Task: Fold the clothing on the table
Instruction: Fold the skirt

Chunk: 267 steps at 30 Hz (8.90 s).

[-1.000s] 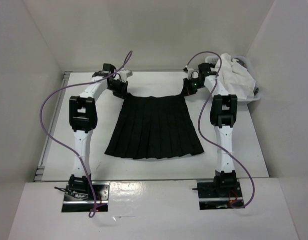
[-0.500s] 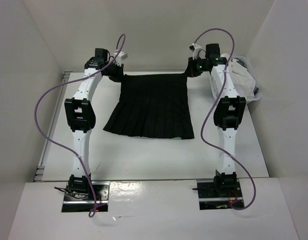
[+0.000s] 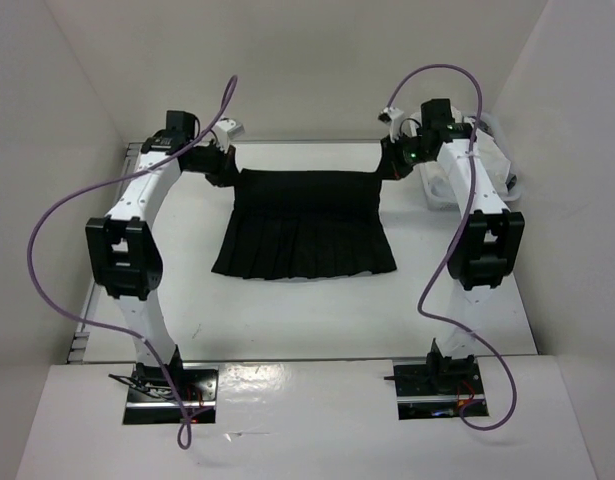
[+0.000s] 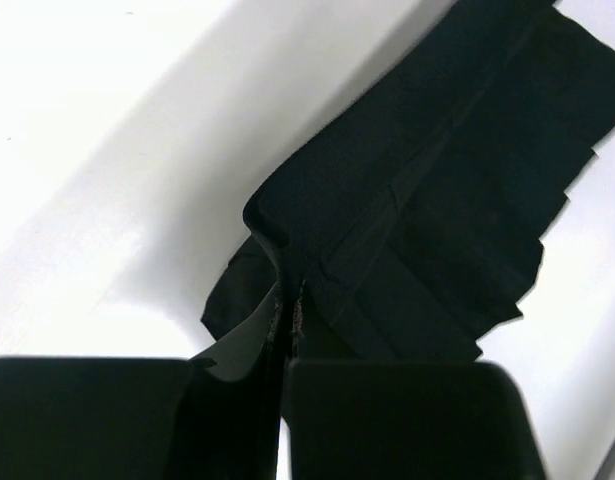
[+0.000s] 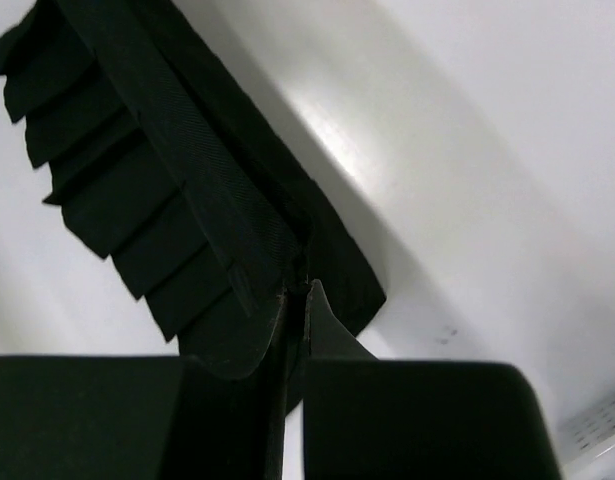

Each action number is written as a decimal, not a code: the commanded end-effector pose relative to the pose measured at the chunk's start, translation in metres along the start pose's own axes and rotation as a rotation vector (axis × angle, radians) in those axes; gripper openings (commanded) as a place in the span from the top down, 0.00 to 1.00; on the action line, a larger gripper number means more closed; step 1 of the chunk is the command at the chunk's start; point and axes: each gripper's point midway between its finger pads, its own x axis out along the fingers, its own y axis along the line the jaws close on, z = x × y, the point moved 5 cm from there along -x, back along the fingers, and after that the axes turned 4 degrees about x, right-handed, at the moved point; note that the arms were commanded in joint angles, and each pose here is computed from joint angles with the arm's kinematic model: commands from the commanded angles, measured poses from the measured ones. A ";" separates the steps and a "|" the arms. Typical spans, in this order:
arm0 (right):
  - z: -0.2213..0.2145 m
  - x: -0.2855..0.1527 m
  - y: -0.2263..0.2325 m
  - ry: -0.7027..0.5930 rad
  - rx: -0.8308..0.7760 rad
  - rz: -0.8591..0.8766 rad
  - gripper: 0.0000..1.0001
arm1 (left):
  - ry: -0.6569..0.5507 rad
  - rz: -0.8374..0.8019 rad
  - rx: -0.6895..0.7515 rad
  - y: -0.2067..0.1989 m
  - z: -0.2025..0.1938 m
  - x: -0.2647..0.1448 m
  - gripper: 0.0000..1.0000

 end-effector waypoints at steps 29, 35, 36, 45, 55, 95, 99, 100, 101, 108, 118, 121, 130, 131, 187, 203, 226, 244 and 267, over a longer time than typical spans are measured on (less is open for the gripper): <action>-0.202 -0.005 0.168 0.842 -0.265 0.318 0.95 | 0.479 -0.022 0.402 -0.163 -0.122 -0.075 0.90; -0.218 -0.014 0.182 0.905 -0.275 0.304 0.79 | 0.468 -0.043 0.439 -0.202 -0.126 -0.086 0.84; -0.222 -0.016 0.184 0.911 -0.262 0.301 0.74 | 0.472 -0.045 0.437 -0.204 -0.127 -0.090 0.79; -0.240 -0.018 0.200 0.974 -0.216 0.330 0.40 | 0.393 -0.023 0.433 -0.218 -0.134 -0.113 0.49; -0.162 -0.012 0.199 0.804 -0.356 0.116 0.32 | 0.257 0.518 0.324 -0.160 -0.108 -0.161 0.29; -0.176 0.082 0.293 0.739 -0.098 0.151 0.02 | 0.080 0.769 -0.458 -0.033 -0.104 -0.187 0.00; -0.190 0.088 0.288 0.779 -0.083 0.061 0.00 | 0.089 0.771 -0.471 -0.031 -0.112 -0.184 0.00; -0.194 0.092 0.286 0.786 -0.081 0.060 0.00 | 0.096 0.768 -0.476 -0.030 -0.114 -0.182 0.00; -0.192 0.094 0.286 0.771 -0.075 0.048 0.00 | 0.108 0.774 -0.481 -0.030 -0.118 -0.182 0.00; -0.214 0.131 0.269 0.799 -0.036 -0.062 0.00 | 0.129 0.804 -0.487 -0.030 -0.126 -0.182 0.00; -0.219 0.172 0.240 0.757 -0.023 -0.204 0.00 | 0.116 0.830 -0.475 -0.042 -0.130 -0.189 0.00; -0.192 0.180 0.215 0.686 -0.033 -0.280 0.00 | 0.121 0.829 -0.467 -0.044 -0.133 -0.190 0.00; -0.117 0.197 0.145 0.523 -0.053 -0.430 0.00 | 0.094 0.808 -0.456 -0.042 -0.126 -0.187 0.00; -0.116 0.201 0.137 0.527 -0.062 -0.432 0.00 | 0.089 0.796 -0.455 -0.042 -0.126 -0.186 0.00; -0.088 -0.007 0.116 0.346 -0.070 -0.153 0.00 | 0.094 -0.003 -0.209 0.069 -0.120 0.054 0.20; -0.092 -0.007 0.111 0.328 -0.064 -0.175 0.00 | 0.200 0.009 -0.249 0.046 -0.137 0.059 1.00; -0.092 0.049 0.009 0.234 0.239 -0.057 0.00 | 0.246 0.262 -0.592 0.028 -0.153 0.007 1.00; -0.127 0.094 -0.013 0.314 0.290 -0.002 0.00 | 0.265 0.231 -0.605 0.018 -0.163 0.008 1.00; -0.157 0.139 0.038 0.430 0.300 0.240 0.12 | 0.268 0.196 -0.601 0.012 -0.168 0.010 1.00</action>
